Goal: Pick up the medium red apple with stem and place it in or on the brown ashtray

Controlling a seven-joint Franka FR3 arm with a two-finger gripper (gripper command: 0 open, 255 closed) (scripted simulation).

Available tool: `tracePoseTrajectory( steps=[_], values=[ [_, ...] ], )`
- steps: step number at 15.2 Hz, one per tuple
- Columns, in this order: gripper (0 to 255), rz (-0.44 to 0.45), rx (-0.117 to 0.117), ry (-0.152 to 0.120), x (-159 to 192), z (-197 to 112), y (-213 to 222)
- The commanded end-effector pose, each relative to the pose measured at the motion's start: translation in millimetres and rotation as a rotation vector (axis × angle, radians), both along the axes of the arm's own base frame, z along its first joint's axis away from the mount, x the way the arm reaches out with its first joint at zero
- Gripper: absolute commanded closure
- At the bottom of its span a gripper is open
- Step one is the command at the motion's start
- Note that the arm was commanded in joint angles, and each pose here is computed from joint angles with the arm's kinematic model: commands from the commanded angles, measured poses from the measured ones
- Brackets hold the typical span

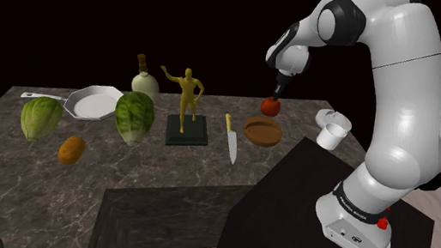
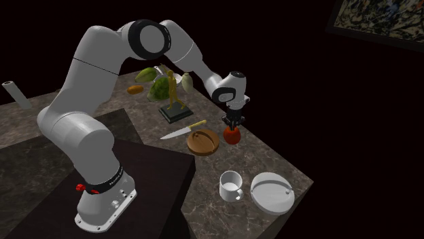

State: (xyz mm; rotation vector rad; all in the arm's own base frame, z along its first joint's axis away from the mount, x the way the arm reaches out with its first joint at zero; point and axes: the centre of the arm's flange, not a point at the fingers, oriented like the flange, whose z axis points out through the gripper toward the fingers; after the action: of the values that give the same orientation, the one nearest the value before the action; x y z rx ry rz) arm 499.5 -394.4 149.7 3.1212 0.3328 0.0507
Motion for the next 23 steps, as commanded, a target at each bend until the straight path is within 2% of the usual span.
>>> tracePoseTrajectory(
  steps=[1,22,23],
  values=[
    [255,0.0,0.001,0.001,0,-1,0],
    [255,0.0,0.001,0.001,0,101,0],
    [255,0.0,0.001,0.001,-5,106,11]
  ],
)
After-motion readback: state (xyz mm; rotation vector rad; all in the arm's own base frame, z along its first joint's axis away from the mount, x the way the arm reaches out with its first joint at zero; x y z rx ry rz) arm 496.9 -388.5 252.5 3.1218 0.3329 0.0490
